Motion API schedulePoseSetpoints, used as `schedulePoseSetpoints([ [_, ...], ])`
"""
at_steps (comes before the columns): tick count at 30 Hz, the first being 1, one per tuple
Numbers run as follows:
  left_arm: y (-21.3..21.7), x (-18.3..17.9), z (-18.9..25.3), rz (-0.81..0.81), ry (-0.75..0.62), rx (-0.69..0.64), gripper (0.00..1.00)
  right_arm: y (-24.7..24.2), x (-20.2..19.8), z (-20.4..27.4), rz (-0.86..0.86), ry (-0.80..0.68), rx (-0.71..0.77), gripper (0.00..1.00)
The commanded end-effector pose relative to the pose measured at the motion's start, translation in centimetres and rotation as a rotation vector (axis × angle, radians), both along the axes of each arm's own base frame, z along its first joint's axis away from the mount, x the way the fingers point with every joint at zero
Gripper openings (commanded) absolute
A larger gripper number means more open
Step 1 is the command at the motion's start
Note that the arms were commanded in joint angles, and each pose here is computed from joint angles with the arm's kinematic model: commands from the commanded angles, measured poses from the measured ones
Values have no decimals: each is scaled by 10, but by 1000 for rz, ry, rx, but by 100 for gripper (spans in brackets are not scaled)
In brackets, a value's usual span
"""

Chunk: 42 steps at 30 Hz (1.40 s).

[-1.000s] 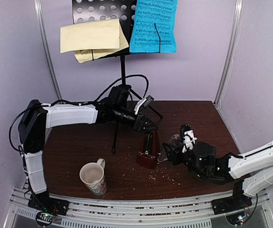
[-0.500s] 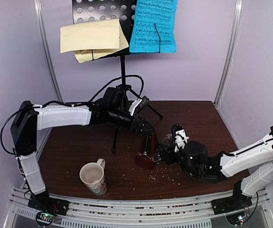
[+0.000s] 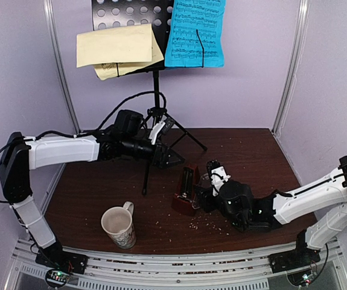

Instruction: Pack up the instrument practice props

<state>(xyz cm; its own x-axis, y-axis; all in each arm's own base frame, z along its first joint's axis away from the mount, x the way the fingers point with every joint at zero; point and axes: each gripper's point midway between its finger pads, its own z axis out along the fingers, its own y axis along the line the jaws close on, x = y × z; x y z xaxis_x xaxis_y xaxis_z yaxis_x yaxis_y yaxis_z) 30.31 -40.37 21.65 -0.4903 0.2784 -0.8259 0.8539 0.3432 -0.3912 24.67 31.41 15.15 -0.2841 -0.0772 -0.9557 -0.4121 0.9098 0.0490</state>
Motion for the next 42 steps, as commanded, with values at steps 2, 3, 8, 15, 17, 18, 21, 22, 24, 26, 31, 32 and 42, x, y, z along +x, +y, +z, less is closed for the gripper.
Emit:
schedulePoseSetpoints([
  [2, 9, -5, 7, -5, -66, -19, 85, -6, 8, -2, -89, 4, -32, 53],
  [3, 10, -7, 6, -11, -65, -21, 85, -6, 9, -3, -95, 6, -35, 53],
  [8, 9, -21, 6, -78, -62, -45, 85, -12, 18, -4, -137, 18, -33, 53],
  [15, 8, -35, -6, -143, -19, -48, 85, -25, 29, -4, -177, 20, -34, 53],
  [17, 8, -36, -12, -130, -6, -42, 85, -28, 32, -4, -185, 21, -28, 53],
  [18, 7, -37, -14, -127, 2, -41, 85, -30, 33, -4, -190, 19, -26, 53],
  [21, 4, -40, -20, -106, 20, -33, 85, -32, 38, -3, -197, 19, -19, 54],
  [22, 4, -40, -23, -87, 30, -35, 85, -33, 39, -2, -199, 18, -16, 53],
  [24, 5, -39, -32, -43, 60, -37, 85, -34, 41, -1, -194, 17, -7, 54],
  [26, 7, -39, -46, 12, 85, -25, 85, -35, 41, 1, -188, 18, 2, 54],
  [31, 3, -48, -70, 94, 134, -23, 85, -45, 37, 5, -193, 19, 20, 54],
  [32, 4, -48, -72, 112, 136, -19, 84, -47, 36, 7, -195, 18, 26, 54],
  [42, -1, -44, -93, 144, 150, 7, 85, -60, 31, 19, -205, 4, 86, 54],
])
